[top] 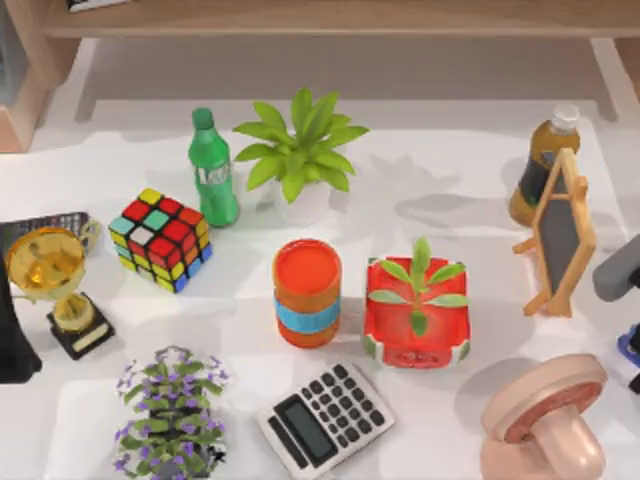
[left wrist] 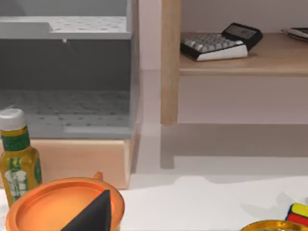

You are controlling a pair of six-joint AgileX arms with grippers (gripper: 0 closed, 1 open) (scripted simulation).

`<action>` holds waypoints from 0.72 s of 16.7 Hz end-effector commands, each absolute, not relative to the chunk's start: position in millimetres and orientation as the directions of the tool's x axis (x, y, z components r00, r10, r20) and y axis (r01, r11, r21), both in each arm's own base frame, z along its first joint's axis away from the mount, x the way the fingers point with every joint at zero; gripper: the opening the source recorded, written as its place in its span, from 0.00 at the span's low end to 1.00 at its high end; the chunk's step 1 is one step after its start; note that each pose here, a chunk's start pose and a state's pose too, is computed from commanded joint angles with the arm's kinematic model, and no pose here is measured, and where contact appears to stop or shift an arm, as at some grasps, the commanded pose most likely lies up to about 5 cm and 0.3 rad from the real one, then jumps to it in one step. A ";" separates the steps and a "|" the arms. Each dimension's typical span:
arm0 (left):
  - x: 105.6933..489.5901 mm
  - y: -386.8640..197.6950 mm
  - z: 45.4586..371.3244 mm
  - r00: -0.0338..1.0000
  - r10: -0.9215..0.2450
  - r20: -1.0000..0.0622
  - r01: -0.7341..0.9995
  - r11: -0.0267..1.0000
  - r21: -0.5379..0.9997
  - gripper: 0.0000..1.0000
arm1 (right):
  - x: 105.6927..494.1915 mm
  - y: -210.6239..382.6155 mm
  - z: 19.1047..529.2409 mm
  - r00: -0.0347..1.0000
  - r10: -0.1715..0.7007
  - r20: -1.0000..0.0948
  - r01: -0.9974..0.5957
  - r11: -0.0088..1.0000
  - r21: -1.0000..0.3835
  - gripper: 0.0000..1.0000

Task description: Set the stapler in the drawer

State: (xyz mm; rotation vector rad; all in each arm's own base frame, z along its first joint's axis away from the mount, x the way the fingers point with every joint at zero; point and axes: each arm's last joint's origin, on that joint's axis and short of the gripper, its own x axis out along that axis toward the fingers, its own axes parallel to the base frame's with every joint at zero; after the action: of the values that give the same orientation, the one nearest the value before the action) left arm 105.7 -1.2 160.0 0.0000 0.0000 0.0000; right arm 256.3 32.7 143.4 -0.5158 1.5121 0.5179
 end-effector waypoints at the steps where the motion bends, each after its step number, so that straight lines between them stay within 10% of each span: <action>1: 105.7 -1.2 160.0 1.000 0.000 0.000 0.000 1.000 0.000 1.00 | 257.1 34.5 144.6 0.001 0.000 -1.000 -0.614 0.789 0.000 0.00; 12: 105.7 -1.2 160.0 1.000 0.000 0.000 0.000 1.000 0.000 1.00 | 279.7 -6.8 189.0 0.030 -0.045 -0.999 -0.463 0.885 -0.054 0.00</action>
State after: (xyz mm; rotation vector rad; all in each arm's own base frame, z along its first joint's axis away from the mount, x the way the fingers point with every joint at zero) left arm 105.7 -1.2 160.0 0.0000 0.0000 0.0000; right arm 279.7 -6.8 189.0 -0.4173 1.5183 0.3364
